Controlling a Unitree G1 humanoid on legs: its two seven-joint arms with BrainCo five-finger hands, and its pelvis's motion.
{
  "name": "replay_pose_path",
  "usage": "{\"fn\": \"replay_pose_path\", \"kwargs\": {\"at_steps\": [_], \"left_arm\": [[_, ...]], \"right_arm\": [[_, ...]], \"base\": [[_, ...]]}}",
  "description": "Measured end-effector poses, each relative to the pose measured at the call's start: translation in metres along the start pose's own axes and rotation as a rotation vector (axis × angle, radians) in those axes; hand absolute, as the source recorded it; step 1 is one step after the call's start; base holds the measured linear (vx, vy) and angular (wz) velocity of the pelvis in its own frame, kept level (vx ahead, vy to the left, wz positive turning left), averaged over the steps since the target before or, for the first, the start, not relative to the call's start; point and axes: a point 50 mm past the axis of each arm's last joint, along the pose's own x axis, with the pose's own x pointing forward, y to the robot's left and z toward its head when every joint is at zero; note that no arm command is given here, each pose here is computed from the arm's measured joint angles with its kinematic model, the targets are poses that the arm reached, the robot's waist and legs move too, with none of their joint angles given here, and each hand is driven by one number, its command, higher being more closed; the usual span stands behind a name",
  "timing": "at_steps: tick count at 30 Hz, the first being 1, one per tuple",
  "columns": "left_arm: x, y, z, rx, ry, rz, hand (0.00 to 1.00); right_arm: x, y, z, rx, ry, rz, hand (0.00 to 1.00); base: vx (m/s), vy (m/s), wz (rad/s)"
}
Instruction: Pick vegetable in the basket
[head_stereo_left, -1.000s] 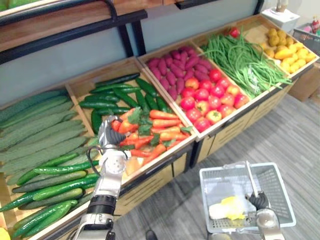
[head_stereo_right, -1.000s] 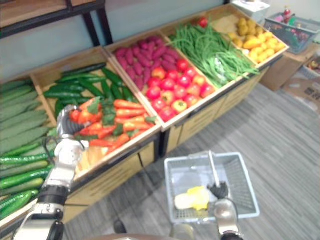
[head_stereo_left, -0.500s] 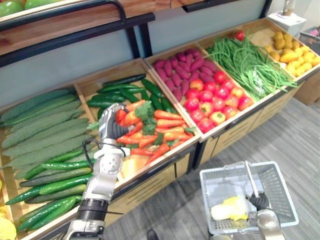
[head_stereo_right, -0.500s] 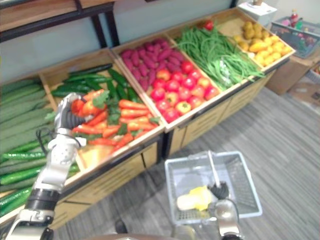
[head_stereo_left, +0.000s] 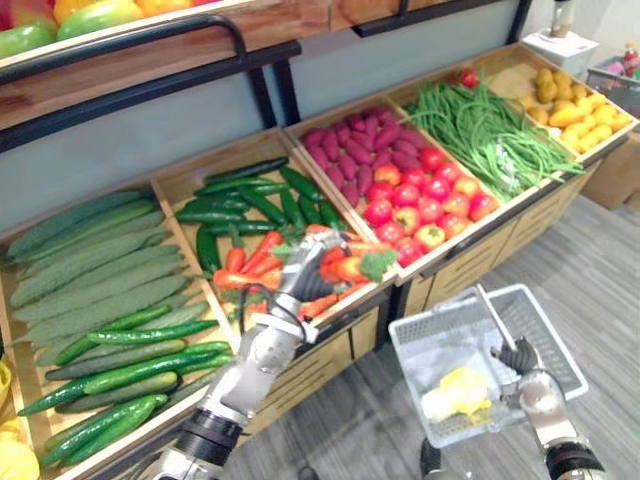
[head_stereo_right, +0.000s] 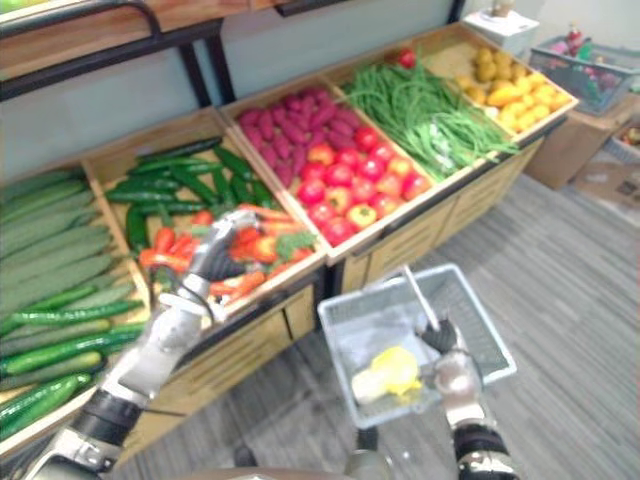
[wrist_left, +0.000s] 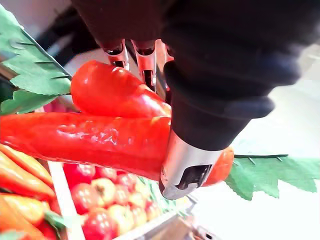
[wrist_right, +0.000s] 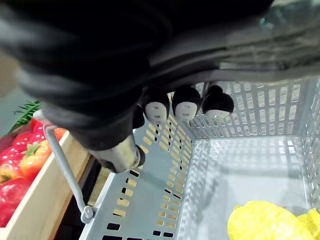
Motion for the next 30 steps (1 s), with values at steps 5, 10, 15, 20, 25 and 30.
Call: {"fn": "replay_pose_path", "kwargs": {"at_steps": [5, 10, 15, 20, 25, 30], "left_arm": [[0.002, -0.032, 0.022, -0.092, -0.060, -0.098, 1.00], [0.006, -0.066, 0.031, -0.143, -0.068, -0.221, 1.00], [0.009, -0.088, 0.030, -0.157, -0.042, -0.304, 1.00], [0.008, -0.101, 0.019, -0.138, 0.028, -0.362, 1.00], [0.007, -0.109, 0.008, -0.106, 0.082, -0.401, 1.00], [0.019, -0.114, 0.012, -0.095, 0.073, -0.414, 1.00]], "right_arm": [[0.005, -0.003, 0.011, 0.054, -0.010, -0.003, 1.00], [0.006, -0.007, 0.026, 0.170, -0.055, -0.009, 1.00], [0.001, -0.012, 0.035, 0.276, -0.107, -0.007, 1.00], [-0.004, -0.010, 0.037, 0.335, -0.129, 0.040, 1.00], [-0.008, -0.007, 0.050, 0.364, -0.187, 0.074, 1.00], [-0.013, -0.010, 0.061, 0.409, -0.248, 0.105, 1.00]], "base": [[-0.02, -0.003, -0.05], [-0.03, -0.005, -0.07], [-0.02, -0.006, -0.12], [-0.01, -0.002, -0.03], [0.00, -0.004, -0.10], [0.00, -0.005, -0.03]]}}
